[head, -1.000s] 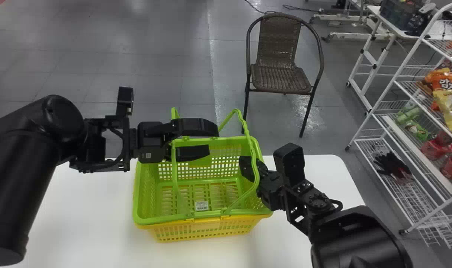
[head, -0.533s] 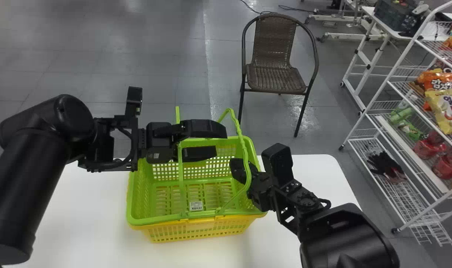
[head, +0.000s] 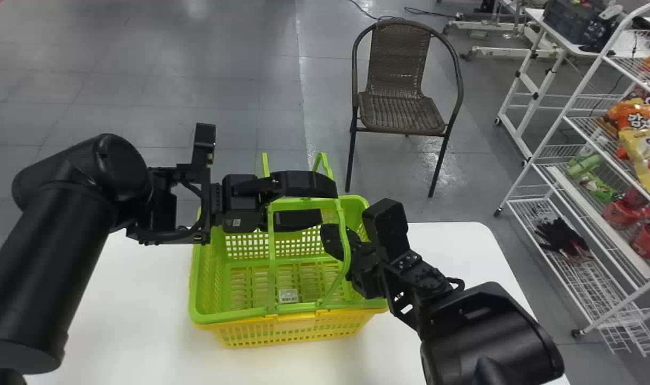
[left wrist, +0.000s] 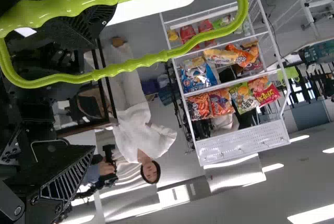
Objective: Grasp handle with right gripper to insert into left gripper then lift and swing left to center
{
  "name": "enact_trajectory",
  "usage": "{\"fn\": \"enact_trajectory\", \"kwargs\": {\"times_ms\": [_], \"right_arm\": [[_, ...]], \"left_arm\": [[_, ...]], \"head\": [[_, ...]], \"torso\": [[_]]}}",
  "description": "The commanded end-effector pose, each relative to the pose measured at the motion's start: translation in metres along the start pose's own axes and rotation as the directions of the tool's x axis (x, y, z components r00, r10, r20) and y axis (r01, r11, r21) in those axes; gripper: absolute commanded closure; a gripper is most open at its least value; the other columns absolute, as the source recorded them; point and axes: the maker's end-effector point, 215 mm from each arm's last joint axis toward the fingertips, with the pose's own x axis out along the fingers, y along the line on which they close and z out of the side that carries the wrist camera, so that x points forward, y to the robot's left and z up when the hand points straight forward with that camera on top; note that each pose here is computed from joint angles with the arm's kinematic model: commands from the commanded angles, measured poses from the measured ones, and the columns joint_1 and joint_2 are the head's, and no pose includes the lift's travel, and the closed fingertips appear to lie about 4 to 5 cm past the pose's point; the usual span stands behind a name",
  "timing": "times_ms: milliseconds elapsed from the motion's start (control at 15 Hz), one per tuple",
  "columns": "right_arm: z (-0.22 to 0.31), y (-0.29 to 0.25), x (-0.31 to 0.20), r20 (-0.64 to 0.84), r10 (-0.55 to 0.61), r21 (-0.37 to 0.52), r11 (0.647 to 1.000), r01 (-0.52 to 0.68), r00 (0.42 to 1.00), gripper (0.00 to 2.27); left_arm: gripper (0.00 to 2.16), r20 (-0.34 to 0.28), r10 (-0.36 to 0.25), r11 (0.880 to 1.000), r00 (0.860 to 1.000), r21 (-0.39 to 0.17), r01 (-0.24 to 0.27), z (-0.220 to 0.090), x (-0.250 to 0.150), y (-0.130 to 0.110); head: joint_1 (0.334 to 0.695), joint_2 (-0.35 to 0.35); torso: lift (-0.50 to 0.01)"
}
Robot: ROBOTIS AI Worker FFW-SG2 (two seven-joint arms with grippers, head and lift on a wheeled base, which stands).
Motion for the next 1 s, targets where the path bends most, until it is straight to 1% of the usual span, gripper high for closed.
{"fn": "enact_trajectory", "kwargs": {"times_ms": [0, 200, 400, 533, 667, 800, 933], "right_arm": [[0.002, 0.003, 0.003, -0.003, 0.001, 0.001, 1.0, -0.001, 1.0, 2.25], [0.002, 0.01, 0.005, -0.01, 0.01, -0.001, 1.0, -0.01, 1.0, 2.25], [0.0, 0.014, 0.006, -0.021, 0.015, -0.004, 1.0, -0.015, 1.0, 2.25], [0.001, 0.018, 0.008, -0.024, 0.02, -0.007, 1.0, -0.02, 1.0, 2.25], [0.001, 0.019, 0.008, -0.029, 0.023, -0.009, 1.0, -0.023, 0.999, 2.25], [-0.001, 0.022, 0.009, -0.034, 0.027, -0.014, 1.0, -0.027, 0.999, 2.25], [-0.001, 0.021, 0.009, -0.034, 0.024, -0.013, 1.0, -0.024, 0.999, 2.25]], "left_arm": [[0.14, -0.003, 0.0, 1.0, 1.0, 0.002, 0.0, -0.002, 0.008, 0.001], [0.14, -0.011, 0.001, 1.0, 1.0, 0.015, -0.001, -0.003, 0.019, -0.001], [0.14, -0.011, -0.004, 1.0, 1.0, 0.02, 0.005, -0.001, 0.022, -0.005], [0.14, -0.014, -0.008, 1.0, 1.0, 0.016, 0.008, -0.003, 0.023, -0.006], [0.14, -0.011, -0.025, 1.0, 1.0, 0.012, 0.025, -0.001, 0.024, -0.011], [0.14, 0.0, -0.033, 0.999, 0.999, 0.01, 0.033, 0.003, 0.021, -0.013], [0.14, -0.004, -0.03, 1.0, 1.0, 0.007, 0.03, 0.003, 0.02, -0.013]], "head": [[0.695, -0.113], [0.695, -0.117], [0.695, -0.121], [0.695, -0.121], [0.695, -0.12], [0.695, -0.119], [0.695, -0.115]], "torso": [[0.0], [0.0], [0.0], [0.0], [0.0], [0.0], [0.0]]}}
